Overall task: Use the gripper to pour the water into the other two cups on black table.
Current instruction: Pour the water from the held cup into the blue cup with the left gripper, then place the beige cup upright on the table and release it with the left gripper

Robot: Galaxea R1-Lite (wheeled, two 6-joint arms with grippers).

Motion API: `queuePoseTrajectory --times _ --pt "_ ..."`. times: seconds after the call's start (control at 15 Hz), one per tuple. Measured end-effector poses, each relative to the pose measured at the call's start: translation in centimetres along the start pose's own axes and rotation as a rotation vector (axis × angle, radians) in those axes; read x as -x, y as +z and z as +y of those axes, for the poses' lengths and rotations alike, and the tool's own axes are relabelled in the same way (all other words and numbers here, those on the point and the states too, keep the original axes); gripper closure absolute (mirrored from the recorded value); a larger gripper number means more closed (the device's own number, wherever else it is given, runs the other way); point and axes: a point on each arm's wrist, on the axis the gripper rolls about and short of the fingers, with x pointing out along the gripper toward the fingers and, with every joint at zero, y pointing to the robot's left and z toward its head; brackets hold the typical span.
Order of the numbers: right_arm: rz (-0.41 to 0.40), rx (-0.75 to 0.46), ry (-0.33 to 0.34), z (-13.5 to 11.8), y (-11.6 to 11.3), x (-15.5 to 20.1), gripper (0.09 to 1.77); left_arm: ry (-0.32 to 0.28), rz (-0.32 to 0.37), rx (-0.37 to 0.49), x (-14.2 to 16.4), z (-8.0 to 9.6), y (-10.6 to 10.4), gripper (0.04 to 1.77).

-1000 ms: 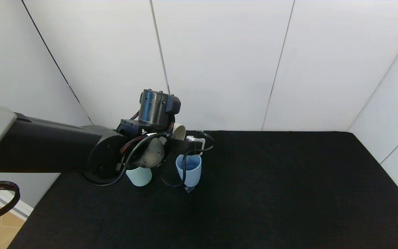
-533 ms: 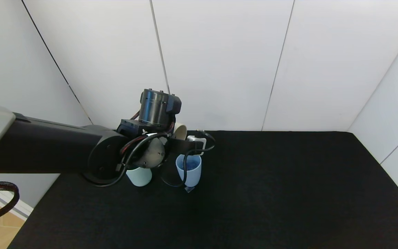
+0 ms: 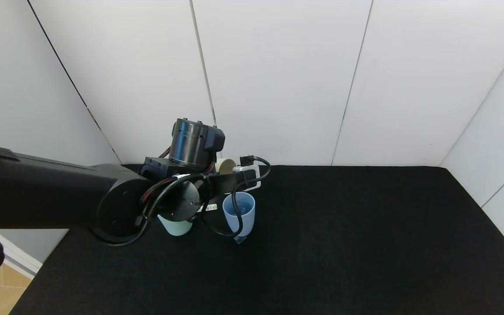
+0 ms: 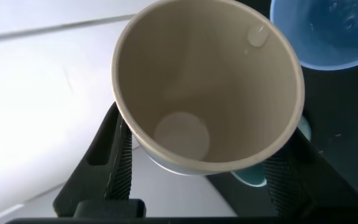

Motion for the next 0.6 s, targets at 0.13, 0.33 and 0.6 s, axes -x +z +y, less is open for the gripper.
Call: queuePoseTrajectory --times 0.13,0.33,0.6 --pt "0.0 0.0 0.0 0.0 0.0 0.0 0.15 -0.026 -0.03 0.11 0.9 -0.3 -0.6 0.62" --pt "-0.001 0.0 0.0 0.0 0.0 0.0 0.15 -0.068 -0.084 0.303 2.7 -0.5 -1.7 0.62" --pt "-0.001 0.0 0.0 0.0 0.0 0.0 0.15 -0.141 -0.172 0.593 5.6 -0.7 -3.4 0.62"
